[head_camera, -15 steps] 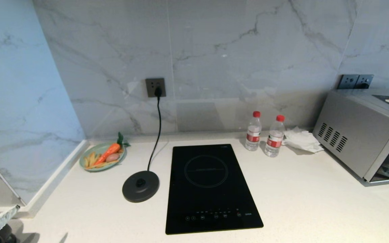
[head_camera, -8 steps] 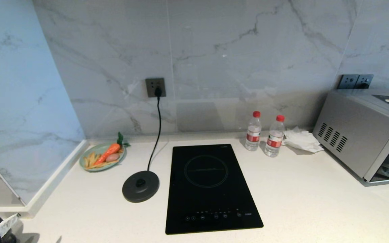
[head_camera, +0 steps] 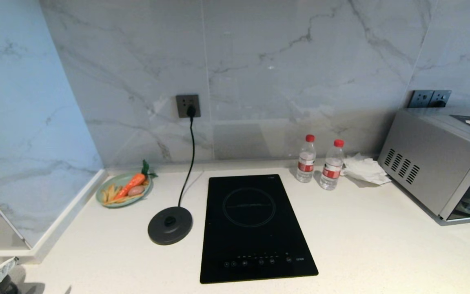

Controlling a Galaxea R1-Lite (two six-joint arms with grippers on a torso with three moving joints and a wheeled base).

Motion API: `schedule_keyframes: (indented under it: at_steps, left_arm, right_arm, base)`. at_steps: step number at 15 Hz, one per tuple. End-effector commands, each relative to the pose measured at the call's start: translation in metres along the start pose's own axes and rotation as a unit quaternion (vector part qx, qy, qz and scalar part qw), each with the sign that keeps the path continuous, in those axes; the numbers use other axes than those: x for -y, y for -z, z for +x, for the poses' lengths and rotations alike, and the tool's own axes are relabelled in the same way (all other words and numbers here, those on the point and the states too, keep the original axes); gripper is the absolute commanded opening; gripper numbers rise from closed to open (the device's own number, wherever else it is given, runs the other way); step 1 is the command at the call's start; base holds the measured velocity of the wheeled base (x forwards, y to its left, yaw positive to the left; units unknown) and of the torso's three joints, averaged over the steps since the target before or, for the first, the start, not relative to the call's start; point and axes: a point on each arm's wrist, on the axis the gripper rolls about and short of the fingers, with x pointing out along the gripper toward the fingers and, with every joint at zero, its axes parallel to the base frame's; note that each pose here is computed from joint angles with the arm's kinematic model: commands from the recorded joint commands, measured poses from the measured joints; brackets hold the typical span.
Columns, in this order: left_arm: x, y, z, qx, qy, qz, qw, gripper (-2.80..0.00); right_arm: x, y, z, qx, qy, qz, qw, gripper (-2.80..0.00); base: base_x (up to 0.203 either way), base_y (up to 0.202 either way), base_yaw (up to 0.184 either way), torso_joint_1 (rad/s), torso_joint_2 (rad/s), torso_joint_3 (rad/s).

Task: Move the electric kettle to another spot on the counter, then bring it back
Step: Place it by the sink

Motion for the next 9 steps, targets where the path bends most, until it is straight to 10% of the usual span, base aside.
schedule_keyframes:
  at_steps: [1,9]
  left_arm:
    - [0.0,-0.0027,0.0001,0.005,0.003,0.013,0.9999,0.0]
    - [0.0003,-0.0022,0.001,0.004,0.006,0.017,0.9998,0.0]
  right_arm:
    - [0.0,0.0,0.0,0.0,0.0,0.0,1.0,-2.8]
    - [0.0,0.0,0.0,0.0,0.0,0.0,1.0,-2.8]
  base:
    - [0.0,0.0,0.0,0.0,0.0,0.0]
    - [-0.046,0.0,-0.001,0.002,0.0,0.001]
